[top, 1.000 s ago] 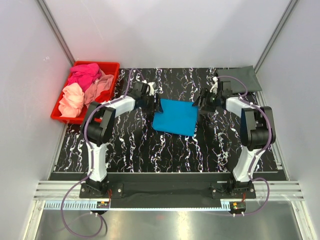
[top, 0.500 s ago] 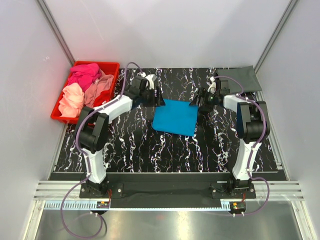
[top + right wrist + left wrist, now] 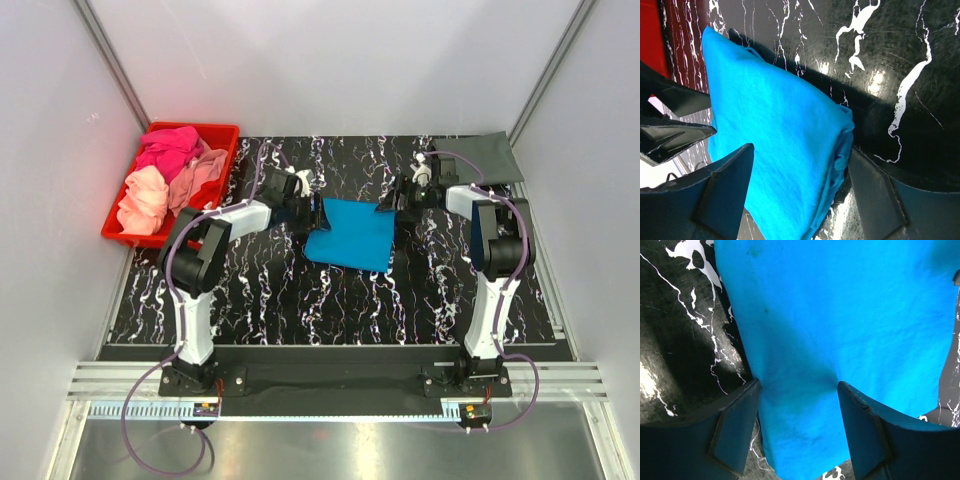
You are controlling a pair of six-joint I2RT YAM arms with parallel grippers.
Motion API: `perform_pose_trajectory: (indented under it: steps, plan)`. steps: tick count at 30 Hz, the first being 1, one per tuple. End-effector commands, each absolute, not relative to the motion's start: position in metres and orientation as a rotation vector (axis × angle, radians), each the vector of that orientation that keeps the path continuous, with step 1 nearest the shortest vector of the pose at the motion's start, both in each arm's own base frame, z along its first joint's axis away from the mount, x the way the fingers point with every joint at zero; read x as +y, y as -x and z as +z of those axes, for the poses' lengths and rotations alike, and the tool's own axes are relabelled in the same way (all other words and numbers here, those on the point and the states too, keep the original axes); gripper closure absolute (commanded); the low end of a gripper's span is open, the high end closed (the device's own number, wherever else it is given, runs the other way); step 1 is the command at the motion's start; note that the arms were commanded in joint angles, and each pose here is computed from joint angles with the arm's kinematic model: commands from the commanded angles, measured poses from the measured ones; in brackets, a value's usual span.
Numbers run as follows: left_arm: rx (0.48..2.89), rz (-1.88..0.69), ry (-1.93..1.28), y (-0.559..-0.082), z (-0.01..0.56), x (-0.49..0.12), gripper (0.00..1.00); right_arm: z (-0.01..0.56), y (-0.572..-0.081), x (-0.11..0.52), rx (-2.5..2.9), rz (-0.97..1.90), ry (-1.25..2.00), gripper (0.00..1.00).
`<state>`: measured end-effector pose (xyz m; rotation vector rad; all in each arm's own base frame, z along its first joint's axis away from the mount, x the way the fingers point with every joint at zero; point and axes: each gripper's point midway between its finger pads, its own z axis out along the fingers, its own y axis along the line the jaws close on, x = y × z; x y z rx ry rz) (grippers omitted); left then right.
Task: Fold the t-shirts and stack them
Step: Neatly place the folded tshirt to the corner
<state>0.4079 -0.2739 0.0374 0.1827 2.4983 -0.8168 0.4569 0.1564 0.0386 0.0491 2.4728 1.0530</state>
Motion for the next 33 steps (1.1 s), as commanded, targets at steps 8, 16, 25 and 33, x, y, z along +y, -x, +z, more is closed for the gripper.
perform_pose_trajectory:
  steps: [8, 16, 25, 33]
  plan:
    - [2.481, -0.838, -0.222, -0.408, 0.029, -0.277, 0.30, 0.012, -0.445, 0.151, 2.570, 1.049, -0.123, 0.41]
    - [2.420, -0.908, -0.216, -0.407, 0.075, -0.282, 0.31, 0.036, -0.462, 0.135, 2.483, 0.876, -0.035, 1.00]
    - [2.368, -0.718, -0.302, -0.363, 0.204, -0.234, 0.28, 0.099, -0.495, 0.096, 2.330, 0.508, 0.131, 1.00]
    - [2.269, -0.704, -0.341, -0.335, 0.215, -0.218, 0.28, 0.146, -0.519, 0.067, 2.189, 0.236, 0.270, 1.00]
